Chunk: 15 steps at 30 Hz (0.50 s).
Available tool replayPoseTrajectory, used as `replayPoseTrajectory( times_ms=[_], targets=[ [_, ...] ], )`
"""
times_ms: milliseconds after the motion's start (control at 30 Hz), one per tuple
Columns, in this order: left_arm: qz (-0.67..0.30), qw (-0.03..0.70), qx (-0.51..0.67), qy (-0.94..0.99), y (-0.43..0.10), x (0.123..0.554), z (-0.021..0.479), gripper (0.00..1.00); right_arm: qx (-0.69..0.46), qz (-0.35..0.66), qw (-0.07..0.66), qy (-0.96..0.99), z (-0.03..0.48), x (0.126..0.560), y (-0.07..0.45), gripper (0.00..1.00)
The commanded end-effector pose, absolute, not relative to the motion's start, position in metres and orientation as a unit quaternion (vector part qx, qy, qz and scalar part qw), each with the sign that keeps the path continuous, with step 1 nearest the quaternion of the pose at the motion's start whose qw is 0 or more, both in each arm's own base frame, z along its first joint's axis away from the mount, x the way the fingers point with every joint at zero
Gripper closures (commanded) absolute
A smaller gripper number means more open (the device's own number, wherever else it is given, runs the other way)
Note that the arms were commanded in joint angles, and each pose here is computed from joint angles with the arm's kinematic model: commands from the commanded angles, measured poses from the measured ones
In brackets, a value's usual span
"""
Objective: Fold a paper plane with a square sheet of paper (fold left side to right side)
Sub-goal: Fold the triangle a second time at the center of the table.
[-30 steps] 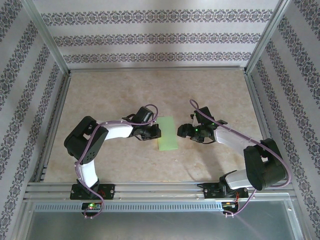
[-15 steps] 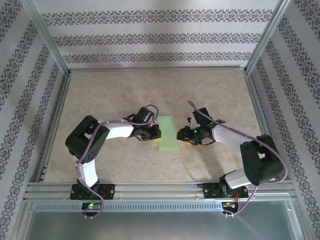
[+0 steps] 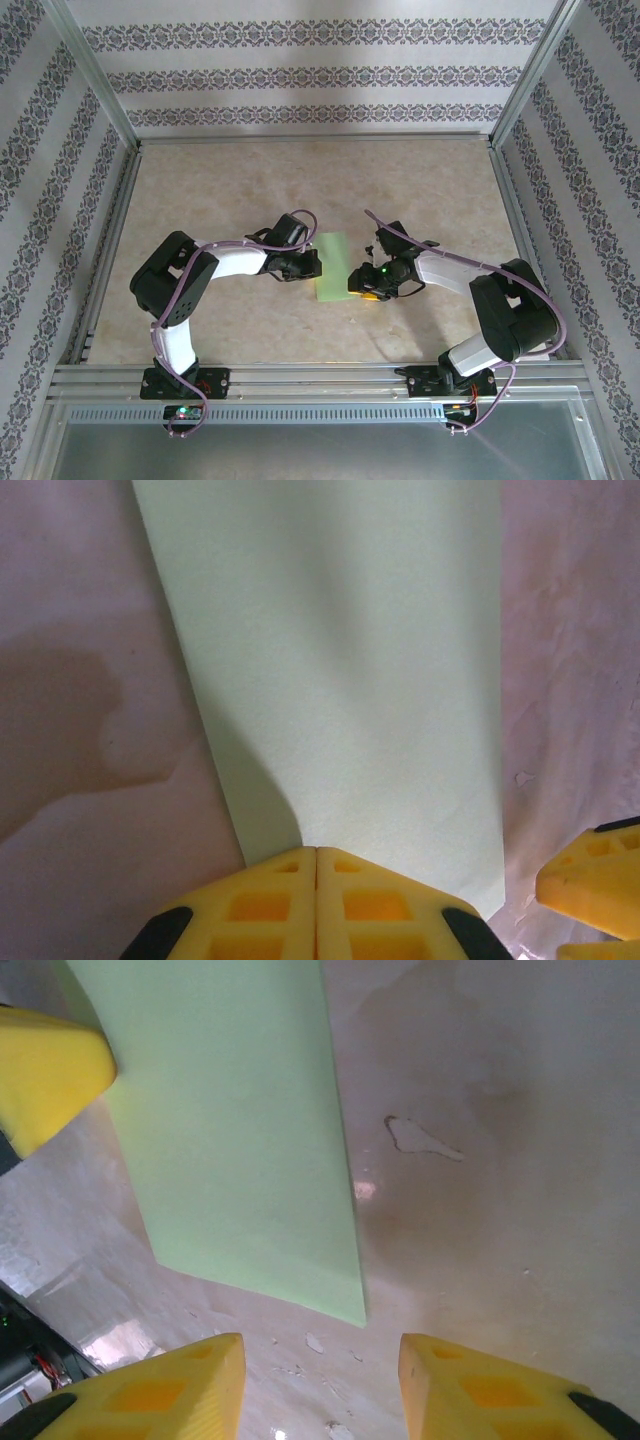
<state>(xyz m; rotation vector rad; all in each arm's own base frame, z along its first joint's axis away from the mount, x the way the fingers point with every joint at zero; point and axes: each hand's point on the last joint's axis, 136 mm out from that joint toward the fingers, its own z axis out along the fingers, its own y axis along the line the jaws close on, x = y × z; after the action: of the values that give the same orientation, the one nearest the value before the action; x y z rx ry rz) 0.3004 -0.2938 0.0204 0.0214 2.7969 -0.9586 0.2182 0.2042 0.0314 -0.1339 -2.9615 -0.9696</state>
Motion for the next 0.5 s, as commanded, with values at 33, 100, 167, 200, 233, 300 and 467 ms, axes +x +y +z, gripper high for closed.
replayPoseTrajectory(
  times_ms=[33, 100, 167, 200, 233, 300, 467],
  targets=[
    [-0.304, 0.085, 0.031, 0.948, -0.286, 0.290, 0.028, 0.92, -0.041, -0.300, -0.005, -0.953, 0.038, 0.224, 0.202, 0.54],
    [-0.303, 0.080, 0.039, 0.949, -0.285, 0.288, 0.028, 0.92, -0.041, -0.299, -0.010, -0.953, 0.039, 0.226, 0.201, 0.55],
    [-0.303, 0.077, 0.044, 0.949, -0.285, 0.286, 0.028, 0.92, -0.041, -0.299, -0.011, -0.953, 0.041, 0.227, 0.201, 0.55],
    [-0.304, 0.078, 0.048, 0.948, -0.285, 0.286, 0.030, 0.92, -0.040, -0.301, -0.013, -0.953, 0.042, 0.228, 0.202, 0.56],
    [-0.306, 0.082, 0.051, 0.947, -0.286, 0.287, 0.034, 0.92, -0.039, -0.302, -0.013, -0.952, 0.042, 0.227, 0.203, 0.56],
    [-0.312, 0.092, 0.054, 0.944, -0.287, 0.290, 0.043, 0.92, -0.039, -0.300, -0.013, -0.953, 0.042, 0.227, 0.202, 0.56],
    [-0.324, 0.108, 0.039, 0.939, -0.286, 0.295, 0.062, 0.92, -0.040, -0.298, -0.012, -0.954, 0.041, 0.227, 0.201, 0.57]
  ],
)
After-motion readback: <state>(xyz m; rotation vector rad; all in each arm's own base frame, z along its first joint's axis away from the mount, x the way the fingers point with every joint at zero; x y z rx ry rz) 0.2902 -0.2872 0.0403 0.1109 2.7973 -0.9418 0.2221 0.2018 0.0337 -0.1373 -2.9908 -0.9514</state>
